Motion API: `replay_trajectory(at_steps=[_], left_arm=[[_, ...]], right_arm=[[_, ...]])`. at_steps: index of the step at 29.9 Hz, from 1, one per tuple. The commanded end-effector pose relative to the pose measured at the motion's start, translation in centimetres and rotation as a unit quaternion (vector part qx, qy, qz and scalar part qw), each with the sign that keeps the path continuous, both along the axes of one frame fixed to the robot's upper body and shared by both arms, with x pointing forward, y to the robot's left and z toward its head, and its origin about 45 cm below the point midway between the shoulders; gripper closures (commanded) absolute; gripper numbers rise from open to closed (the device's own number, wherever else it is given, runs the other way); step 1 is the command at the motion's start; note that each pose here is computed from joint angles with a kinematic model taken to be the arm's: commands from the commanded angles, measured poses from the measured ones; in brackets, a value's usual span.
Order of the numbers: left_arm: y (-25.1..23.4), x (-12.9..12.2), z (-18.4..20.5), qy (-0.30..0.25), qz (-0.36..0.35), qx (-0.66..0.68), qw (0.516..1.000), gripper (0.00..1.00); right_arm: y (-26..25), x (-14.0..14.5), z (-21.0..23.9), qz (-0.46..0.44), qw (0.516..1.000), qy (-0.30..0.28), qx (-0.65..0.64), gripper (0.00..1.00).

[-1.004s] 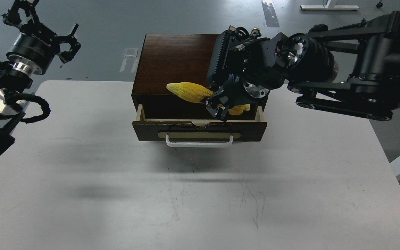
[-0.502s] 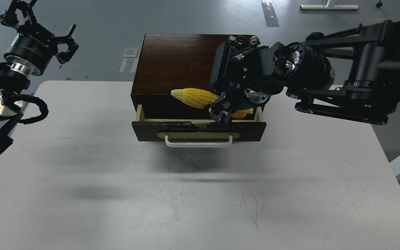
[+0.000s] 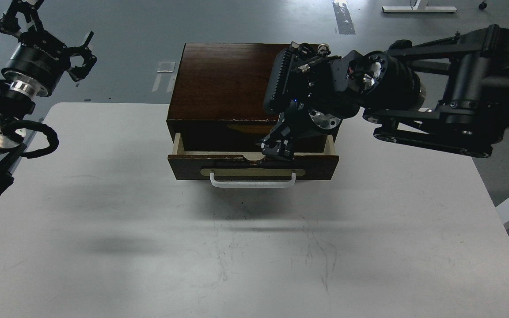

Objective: Put corn in drawer with both arms

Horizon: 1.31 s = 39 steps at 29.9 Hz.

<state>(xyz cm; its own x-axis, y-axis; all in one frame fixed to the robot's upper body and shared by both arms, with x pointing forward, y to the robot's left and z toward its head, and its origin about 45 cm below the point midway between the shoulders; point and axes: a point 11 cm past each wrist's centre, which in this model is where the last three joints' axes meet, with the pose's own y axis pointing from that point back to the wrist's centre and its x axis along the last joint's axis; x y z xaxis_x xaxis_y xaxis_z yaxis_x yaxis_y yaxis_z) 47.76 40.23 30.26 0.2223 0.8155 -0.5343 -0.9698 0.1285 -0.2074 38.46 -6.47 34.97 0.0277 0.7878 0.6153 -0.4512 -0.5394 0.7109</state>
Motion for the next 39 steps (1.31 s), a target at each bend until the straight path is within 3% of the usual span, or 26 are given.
replay_trajectory(at_steps=[1, 5, 10, 13, 15, 22, 31, 35, 39], left_arm=[[0.0, 0.0, 0.1, 0.0, 0.0, 0.001, 1.0, 0.02], [-0.1, 0.0, 0.0, 0.0, -0.001, 0.0, 1.0, 0.02], [-0.2, 0.1, -0.1, -0.002, 0.0, -0.002, 1.0, 0.02], [-0.6, 0.2, -0.2, -0.002, -0.003, -0.005, 1.0, 0.02], [-1.0, 0.2, -0.4, -0.001, -0.006, -0.008, 1.0, 0.02], [-3.7, 0.8, -1.0, 0.004, -0.03, -0.022, 0.999, 0.02], [-3.3, 0.8, -0.9, 0.002, -0.024, -0.024, 0.999, 0.02], [-3.7, 0.9, -1.0, 0.002, -0.026, -0.028, 0.999, 0.02], [-3.7, 0.7, -1.6, 0.008, -0.026, -0.03, 0.999, 0.02]], right_arm=[[1.0, 0.2, 3.1, -0.025, 0.995, 0.031, 0.086, 0.01], [-0.6, 1.3, 6.1, -0.106, 0.958, 0.145, 0.222, 0.0], [-5.0, 4.0, 8.6, -0.196, 0.896, 0.21, 0.338, 0.0], [-8.3, 5.5, 9.4, -0.242, 0.84, 0.251, 0.417, 0.0], [-11.6, 6.8, 9.3, -0.283, 0.77, 0.29, 0.492, 0.0], [-17.7, 9.4, 8.0, -0.345, 0.654, 0.315, 0.595, 0.0], [-25.8, 11.3, 6.0, -0.375, 0.385, 0.359, 0.763, 0.0], [-29.2, 11.2, 4.1, -0.362, 0.234, 0.391, 0.813, 0.0], [-31.2, 10.9, 1.9, -0.363, 0.156, 0.396, 0.829, 0.0]])
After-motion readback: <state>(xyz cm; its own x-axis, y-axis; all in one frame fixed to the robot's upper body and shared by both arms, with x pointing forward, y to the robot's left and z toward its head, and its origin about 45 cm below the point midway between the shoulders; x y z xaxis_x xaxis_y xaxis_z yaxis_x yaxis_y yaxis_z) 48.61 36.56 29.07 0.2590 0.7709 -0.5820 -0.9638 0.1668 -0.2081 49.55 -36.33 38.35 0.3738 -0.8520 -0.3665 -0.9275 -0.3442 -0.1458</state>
